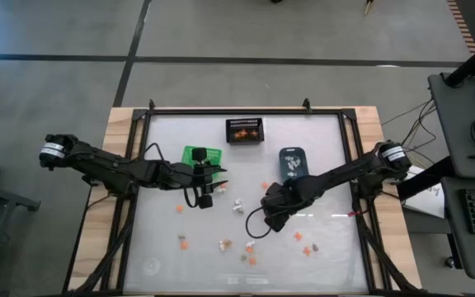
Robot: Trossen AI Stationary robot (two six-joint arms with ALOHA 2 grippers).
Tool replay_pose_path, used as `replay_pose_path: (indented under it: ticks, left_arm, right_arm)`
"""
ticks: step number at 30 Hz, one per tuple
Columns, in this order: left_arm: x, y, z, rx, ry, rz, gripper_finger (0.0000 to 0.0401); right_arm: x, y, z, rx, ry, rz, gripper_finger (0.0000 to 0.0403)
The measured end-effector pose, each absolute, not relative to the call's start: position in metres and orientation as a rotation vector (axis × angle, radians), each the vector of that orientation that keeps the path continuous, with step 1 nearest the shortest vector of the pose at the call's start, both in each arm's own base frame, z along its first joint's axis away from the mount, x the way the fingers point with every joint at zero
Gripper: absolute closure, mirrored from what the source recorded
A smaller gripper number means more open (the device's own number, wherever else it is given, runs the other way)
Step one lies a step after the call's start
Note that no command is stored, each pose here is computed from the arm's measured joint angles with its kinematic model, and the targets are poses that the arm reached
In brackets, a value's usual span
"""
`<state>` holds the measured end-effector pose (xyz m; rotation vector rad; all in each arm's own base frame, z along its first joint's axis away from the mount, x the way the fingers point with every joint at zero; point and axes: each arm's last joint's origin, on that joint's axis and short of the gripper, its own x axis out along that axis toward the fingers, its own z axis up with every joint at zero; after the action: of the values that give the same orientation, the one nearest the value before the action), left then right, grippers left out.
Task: Sort Halloween decoration
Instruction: Put the orange spider toy into the black bin
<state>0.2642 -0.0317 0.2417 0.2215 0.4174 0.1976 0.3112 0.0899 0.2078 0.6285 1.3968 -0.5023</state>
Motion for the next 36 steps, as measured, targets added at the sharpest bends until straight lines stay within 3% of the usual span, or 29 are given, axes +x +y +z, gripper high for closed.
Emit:
replay_pose_path:
  ticks: [10,19,30,36]
  left_arm:
    - [0.263,-0.032,0.239,0.241,0.443,0.194,0.0260]
    - [0.263,-0.032,0.240,0.252,0.444,0.192,0.0260]
    - [0.263,-0.031,0.240,0.255,0.442,0.192,0.0260]
    - [0.263,-0.031,0.240,0.254,0.442,0.192,0.0260]
  right_arm:
    - [0.294,0.085,0.200,0.660,1.430,-0.629,0.0231]
    - [0.269,0.077,0.170,0.762,1.376,-0.738,0.0196]
    - [0.268,0.064,0.148,0.810,1.270,-0.769,0.0194]
    - [0.266,0.060,0.140,0.825,1.253,-0.773,0.0212]
